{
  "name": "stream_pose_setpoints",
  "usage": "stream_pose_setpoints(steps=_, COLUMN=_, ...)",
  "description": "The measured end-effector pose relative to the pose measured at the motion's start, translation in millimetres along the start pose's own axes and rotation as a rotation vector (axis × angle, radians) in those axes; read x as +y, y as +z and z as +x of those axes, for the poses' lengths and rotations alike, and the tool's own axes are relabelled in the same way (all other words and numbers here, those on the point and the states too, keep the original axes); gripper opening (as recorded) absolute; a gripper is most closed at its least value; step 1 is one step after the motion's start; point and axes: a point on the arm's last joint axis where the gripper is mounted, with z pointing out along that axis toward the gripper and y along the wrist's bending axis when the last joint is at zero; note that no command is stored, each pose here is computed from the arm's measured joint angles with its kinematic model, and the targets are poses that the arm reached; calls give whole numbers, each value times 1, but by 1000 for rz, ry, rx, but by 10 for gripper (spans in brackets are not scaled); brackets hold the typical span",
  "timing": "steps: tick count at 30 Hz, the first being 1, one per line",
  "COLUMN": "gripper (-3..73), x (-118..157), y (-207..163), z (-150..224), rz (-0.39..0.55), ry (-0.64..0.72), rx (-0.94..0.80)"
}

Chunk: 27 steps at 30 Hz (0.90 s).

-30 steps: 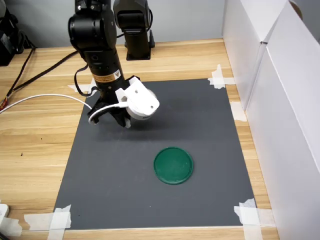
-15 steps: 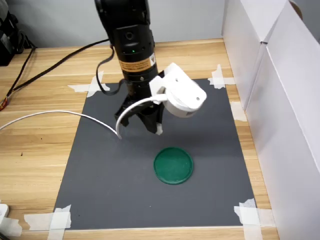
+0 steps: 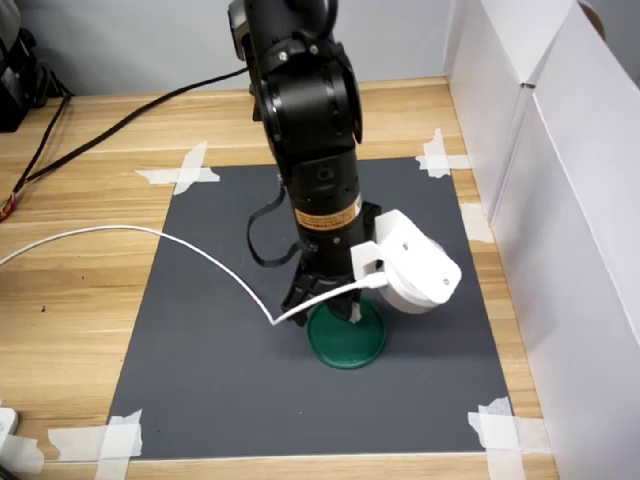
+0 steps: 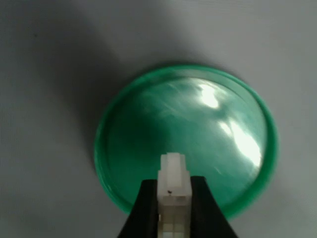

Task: Grasp a white terminal and put it in the green lid.

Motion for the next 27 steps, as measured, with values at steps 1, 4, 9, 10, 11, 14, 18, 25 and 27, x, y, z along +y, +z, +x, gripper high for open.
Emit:
stream_pose_setpoints(steps=1, gripper=100, x=-1, y=2, z=0, rz=3, ry=-2, rx=2)
stream_pose_setpoints(steps=4, gripper=100, x=-2, y=3, z=0, rz=16, ry=-8, rx=1)
stream_pose_setpoints(steps=9, gripper=144, x=-2, y=5, z=0, rz=19, ry=-11, rx=4)
stream_pose_setpoints(steps=10, gripper=168, x=-2, y=5, z=0, rz=19, ry=-11, rx=4)
stream_pose_setpoints(steps=11, gripper=199, x=-2, y=5, z=0, rz=19, ry=-11, rx=4)
stream_pose_setpoints(steps=14, gripper=323, x=-2, y=5, z=0, rz=19, ry=-11, rx=4)
stream_pose_setpoints(steps=18, gripper=471, x=-3, y=3, z=0, rz=39, ry=-13, rx=-13)
stream_pose_setpoints(steps=25, gripper=519, x=15, y=-31, z=16, rz=122, ry=-14, rx=-93)
stream_pose_setpoints(steps=27, gripper=493, x=24, y=-44, z=24, rz=146, ry=-14, rx=-118)
